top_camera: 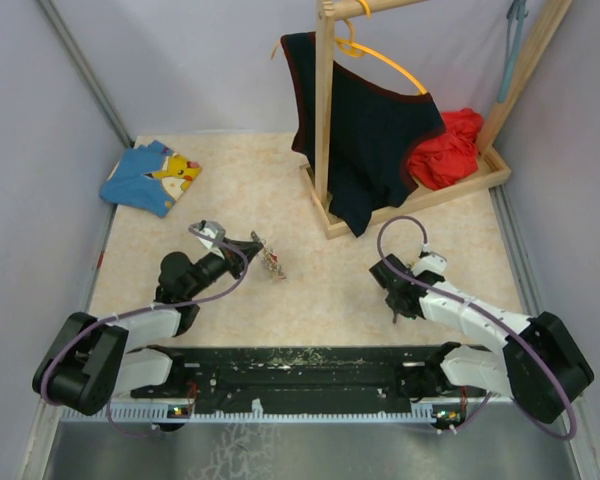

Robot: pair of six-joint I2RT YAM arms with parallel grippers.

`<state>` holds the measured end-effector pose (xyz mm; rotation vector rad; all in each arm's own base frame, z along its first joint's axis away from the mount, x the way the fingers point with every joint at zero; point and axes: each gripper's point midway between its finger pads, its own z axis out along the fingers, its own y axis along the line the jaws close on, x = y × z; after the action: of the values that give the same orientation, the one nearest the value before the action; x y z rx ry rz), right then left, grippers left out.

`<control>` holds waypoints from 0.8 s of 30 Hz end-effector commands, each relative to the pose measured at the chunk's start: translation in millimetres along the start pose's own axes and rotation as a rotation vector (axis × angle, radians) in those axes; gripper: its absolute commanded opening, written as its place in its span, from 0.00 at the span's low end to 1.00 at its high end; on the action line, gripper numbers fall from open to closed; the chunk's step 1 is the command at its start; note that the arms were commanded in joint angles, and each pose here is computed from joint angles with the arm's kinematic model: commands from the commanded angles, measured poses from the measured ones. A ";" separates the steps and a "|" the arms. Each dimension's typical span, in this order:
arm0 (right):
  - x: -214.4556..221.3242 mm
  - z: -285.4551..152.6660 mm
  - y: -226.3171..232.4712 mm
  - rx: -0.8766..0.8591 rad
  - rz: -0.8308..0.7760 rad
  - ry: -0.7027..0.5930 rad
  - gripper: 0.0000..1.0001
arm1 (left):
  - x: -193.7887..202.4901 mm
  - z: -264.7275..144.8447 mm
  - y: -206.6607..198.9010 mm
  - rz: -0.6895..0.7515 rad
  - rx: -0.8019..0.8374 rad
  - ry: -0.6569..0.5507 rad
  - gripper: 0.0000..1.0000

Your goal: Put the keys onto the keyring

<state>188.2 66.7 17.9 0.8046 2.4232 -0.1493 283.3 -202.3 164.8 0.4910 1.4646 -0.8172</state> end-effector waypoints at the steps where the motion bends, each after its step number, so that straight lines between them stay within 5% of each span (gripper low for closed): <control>1: 2.6 5.3 0.2 0.022 0.009 0.012 0.16 | -10.2 5.9 0.9 0.029 0.010 -0.015 0.00; 6: 8.9 -0.2 9.1 -0.018 -0.043 0.057 0.00 | -7.8 7.2 -0.3 0.023 0.019 -0.002 0.00; 12: 6.2 -27.9 52.4 -0.134 -0.213 0.046 0.00 | -5.2 9.6 -3.7 0.020 0.040 0.017 0.00; 24: 16.4 -86.6 167.6 -0.554 -0.817 0.044 0.00 | 0.6 13.0 -17.5 0.037 0.124 0.045 0.00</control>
<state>224.3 193.8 72.9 -0.0768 2.5662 0.0659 277.7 -214.5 147.8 0.5741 1.5315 -0.8632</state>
